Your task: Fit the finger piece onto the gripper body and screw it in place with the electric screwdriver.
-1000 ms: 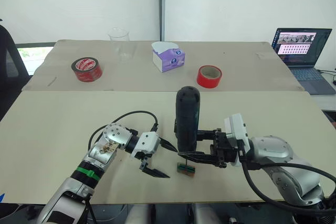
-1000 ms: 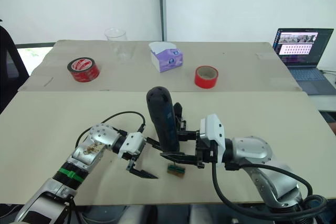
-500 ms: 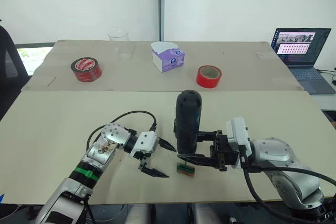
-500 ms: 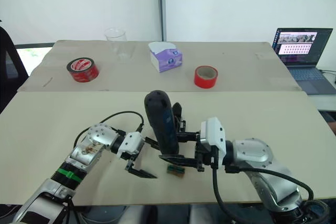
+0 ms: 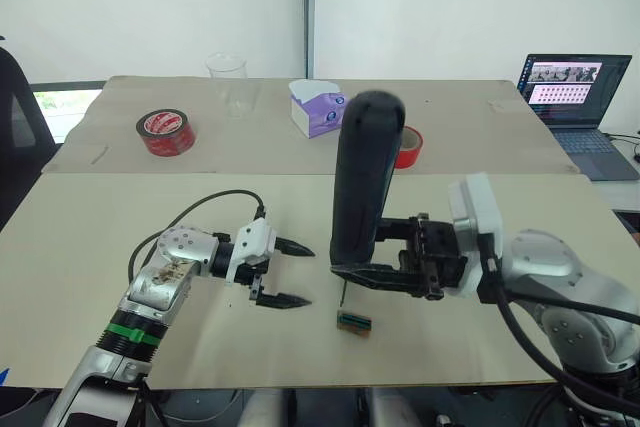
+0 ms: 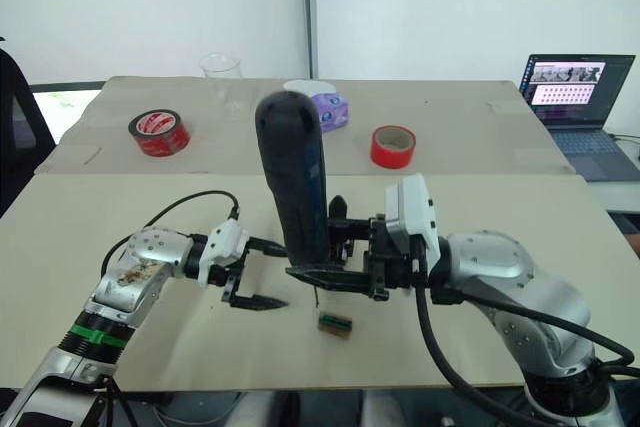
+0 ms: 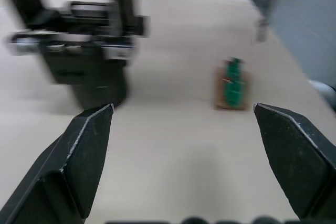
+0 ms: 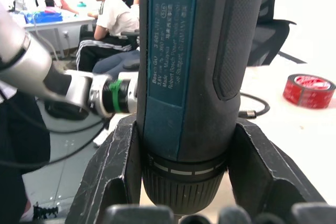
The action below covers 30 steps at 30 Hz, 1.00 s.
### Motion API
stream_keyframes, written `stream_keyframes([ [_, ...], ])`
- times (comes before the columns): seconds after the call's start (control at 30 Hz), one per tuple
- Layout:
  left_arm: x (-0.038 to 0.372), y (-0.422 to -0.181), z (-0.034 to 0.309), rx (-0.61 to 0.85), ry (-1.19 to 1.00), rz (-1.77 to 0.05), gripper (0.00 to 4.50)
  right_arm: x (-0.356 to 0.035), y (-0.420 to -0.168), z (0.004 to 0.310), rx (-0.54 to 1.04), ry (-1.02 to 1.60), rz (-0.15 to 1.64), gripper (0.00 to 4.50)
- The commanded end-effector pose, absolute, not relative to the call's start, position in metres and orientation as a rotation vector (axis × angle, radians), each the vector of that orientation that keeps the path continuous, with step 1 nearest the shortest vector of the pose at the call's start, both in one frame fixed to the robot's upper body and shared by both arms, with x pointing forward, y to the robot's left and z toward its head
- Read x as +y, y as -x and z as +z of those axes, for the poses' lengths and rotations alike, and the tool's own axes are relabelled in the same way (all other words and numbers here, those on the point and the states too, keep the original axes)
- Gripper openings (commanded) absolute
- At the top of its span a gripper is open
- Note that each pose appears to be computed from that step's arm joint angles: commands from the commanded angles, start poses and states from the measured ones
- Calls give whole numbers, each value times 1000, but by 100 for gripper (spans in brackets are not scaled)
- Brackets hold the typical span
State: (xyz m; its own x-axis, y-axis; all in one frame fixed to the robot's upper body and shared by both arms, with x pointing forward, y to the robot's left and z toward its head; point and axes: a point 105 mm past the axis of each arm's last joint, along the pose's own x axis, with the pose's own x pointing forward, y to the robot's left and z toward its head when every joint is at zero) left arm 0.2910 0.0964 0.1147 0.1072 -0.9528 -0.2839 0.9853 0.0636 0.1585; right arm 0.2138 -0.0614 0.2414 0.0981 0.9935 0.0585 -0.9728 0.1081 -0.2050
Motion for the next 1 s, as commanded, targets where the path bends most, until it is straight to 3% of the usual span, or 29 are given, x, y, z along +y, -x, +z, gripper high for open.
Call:
stream_keyframes([
  [0.03,85,-302,121,72,-338,-1383,450,-65,-212,258,-248,125,1456,189],
  [0.53,32,-321,90,120,-247,-1119,450,-68,-221,245,-204,142,1413,189],
  [0.67,22,-316,82,113,-256,-1144,450,-68,-223,243,-200,146,1401,189],
  [0.77,26,-316,76,98,-317,-1165,362,-69,-223,242,-195,164,1397,189],
  [0.87,33,-321,75,87,-354,-1204,232,-71,-224,242,-193,173,1394,189],
  [1.0,41,-317,78,46,-414,-1488,233,-73,-221,243,-184,178,1412,189],
])
